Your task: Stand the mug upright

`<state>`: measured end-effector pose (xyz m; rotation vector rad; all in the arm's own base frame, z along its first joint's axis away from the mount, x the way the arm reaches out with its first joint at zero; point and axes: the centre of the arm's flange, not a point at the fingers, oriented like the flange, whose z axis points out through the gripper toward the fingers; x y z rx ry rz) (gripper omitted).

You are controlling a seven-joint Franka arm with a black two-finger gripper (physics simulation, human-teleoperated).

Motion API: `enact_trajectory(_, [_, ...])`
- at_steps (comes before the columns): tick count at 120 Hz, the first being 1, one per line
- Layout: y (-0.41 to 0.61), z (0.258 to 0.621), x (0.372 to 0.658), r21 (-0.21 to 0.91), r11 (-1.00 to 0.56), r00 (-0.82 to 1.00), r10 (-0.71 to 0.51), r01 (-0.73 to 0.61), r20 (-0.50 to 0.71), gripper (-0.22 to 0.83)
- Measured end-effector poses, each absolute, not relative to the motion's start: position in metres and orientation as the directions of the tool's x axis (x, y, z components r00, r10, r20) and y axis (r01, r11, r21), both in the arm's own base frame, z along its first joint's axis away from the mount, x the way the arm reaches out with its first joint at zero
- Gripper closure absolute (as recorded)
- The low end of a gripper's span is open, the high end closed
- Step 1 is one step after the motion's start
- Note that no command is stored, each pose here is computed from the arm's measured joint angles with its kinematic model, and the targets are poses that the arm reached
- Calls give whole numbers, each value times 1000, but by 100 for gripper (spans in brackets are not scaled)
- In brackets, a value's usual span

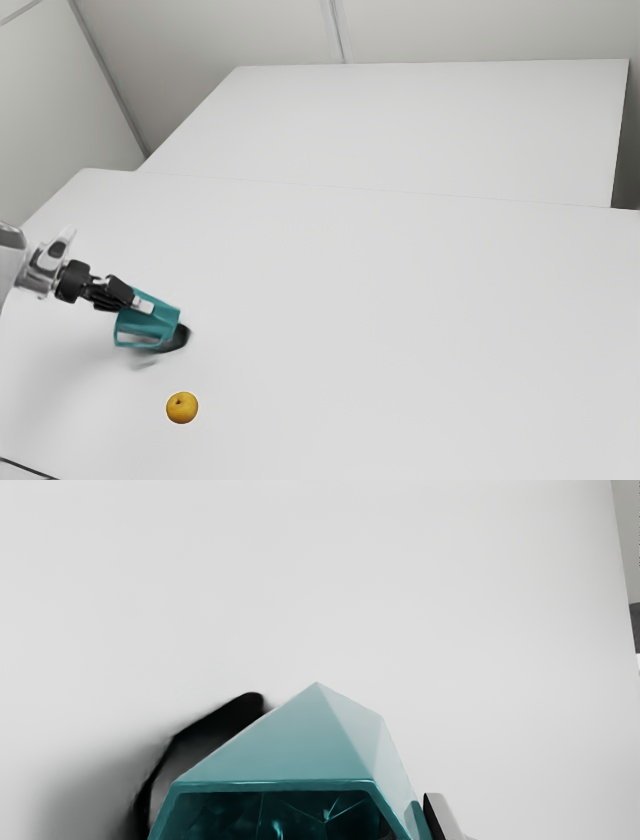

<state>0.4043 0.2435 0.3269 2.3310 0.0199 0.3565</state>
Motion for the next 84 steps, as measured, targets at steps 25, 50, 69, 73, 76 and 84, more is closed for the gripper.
enact_trajectory(25, [233,354,412,668,-729,950,83,-148,301,77])
enact_trajectory(50, [202,380,433,579,-778,956,-95,-245,278,78])
enact_trajectory(69, [173,393,447,496,-812,948,-222,-308,226,78])
enact_trajectory(73, [169,397,450,478,-819,946,-241,-317,216,78])
enact_trajectory(76, [166,400,452,463,-825,945,-255,-324,207,78])
enact_trajectory(84, [157,407,457,424,-839,940,-290,-341,182,78])
